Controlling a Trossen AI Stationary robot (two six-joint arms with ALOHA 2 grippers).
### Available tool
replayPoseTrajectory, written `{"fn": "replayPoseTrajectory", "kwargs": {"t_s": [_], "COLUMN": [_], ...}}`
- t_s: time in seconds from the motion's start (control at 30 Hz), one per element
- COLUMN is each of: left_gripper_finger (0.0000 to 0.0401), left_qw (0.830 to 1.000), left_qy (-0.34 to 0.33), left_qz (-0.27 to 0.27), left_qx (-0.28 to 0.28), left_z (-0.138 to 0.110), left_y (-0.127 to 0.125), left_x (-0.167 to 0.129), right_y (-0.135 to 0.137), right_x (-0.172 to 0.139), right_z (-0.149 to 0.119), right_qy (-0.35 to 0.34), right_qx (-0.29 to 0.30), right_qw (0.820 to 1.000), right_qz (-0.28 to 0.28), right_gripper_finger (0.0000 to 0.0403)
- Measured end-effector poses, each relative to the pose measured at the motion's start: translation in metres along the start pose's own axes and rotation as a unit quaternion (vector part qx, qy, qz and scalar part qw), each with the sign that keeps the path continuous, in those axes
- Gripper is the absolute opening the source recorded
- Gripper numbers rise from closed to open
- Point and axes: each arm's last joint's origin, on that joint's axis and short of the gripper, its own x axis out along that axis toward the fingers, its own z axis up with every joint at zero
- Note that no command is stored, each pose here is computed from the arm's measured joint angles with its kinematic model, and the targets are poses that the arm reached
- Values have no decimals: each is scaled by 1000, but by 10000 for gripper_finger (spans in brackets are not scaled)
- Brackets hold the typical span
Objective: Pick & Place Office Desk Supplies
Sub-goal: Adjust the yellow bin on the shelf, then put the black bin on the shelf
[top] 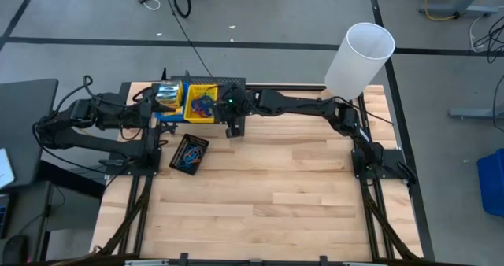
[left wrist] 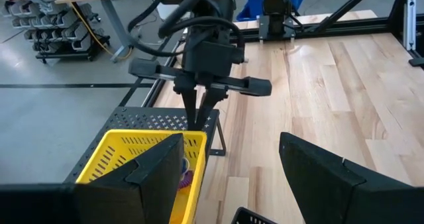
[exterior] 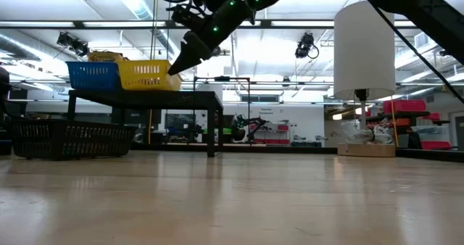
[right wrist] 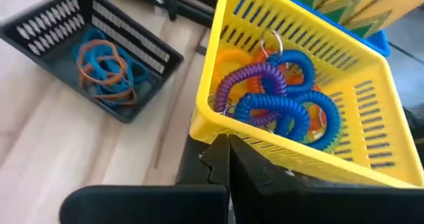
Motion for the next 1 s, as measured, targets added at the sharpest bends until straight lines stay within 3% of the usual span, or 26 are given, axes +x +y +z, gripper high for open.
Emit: {"fn": "replayPoseTrajectory", "kwargs": {"t_s": [0.17, 0.4, 0.63, 0.9, 1.0], "left_gripper_finger": [257, 257, 257, 257, 257], "left_qw": [1000, 1000, 1000, 996, 993], "left_qy": [0, 0, -1, 52, 73], "left_qz": [0, 0, -15, -48, -63], "left_qx": [-4, -11, -10, -51, -62], "left_z": [0, 0, 0, -7, -7], "left_y": [0, 0, -1, -5, -8], "left_x": [0, 0, 0, 4, 11], "right_y": [-6, 5, 62, 126, 140], "right_x": [0, -4, -13, -18, -5], "right_z": [-3, -12, 7, 39, 44], "right_qy": [-7, 77, 112, 38, 0], "right_qx": [18, 14, -63, -164, -183], "right_qw": [1000, 997, 988, 975, 972], "right_qz": [7, 16, 86, 142, 148], "right_gripper_finger": [0, 1, 50, 118, 130]}}
